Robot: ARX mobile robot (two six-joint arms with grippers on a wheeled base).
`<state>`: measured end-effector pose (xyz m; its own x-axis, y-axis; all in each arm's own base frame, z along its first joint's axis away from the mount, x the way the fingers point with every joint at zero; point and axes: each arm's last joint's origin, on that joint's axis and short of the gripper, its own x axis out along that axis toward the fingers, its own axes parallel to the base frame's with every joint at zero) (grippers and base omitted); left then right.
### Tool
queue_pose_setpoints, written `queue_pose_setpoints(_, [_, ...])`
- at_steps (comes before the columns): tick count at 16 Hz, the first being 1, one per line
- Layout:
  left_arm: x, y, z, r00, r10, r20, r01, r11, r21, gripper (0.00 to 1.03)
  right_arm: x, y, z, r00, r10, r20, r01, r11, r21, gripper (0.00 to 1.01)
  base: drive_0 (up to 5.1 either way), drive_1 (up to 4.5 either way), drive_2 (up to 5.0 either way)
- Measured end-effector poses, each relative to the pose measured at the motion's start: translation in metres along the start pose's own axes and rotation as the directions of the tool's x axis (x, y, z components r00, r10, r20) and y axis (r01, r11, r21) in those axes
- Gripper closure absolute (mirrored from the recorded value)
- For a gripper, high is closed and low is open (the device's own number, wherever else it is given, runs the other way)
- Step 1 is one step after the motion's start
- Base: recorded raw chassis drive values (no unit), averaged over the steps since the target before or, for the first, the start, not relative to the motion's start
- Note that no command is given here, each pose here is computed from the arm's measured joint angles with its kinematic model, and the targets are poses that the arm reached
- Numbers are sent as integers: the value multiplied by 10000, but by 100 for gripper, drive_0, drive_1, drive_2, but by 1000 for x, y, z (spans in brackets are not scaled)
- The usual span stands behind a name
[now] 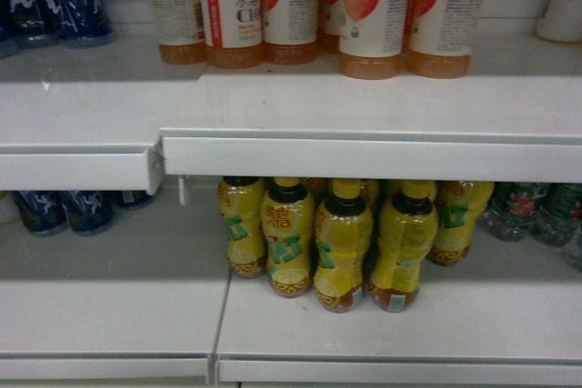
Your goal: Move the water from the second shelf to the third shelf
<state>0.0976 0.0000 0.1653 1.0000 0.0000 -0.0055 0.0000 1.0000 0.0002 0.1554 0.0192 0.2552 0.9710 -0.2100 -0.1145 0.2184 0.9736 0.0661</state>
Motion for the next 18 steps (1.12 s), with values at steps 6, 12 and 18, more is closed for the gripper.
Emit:
queue_pose_setpoints(6, [0,0,1,10000,0,69,0,10000,0,5,0,0,0,10000,-8,-38,8,10000,-20,59,-449,214,214])
queue_pose_setpoints(12, [0,0,0,10000,0,38,0,10000,0,5,0,0,0,10000,-8,-38,8,10000,-20,59,-454,207,207])
queue_pose_setpoints(18, [0,0,0,10000,4,23,-4,10000,0,5,0,0,-1,10000,-3,-60,3,10000,-29,59,-446,210,210])
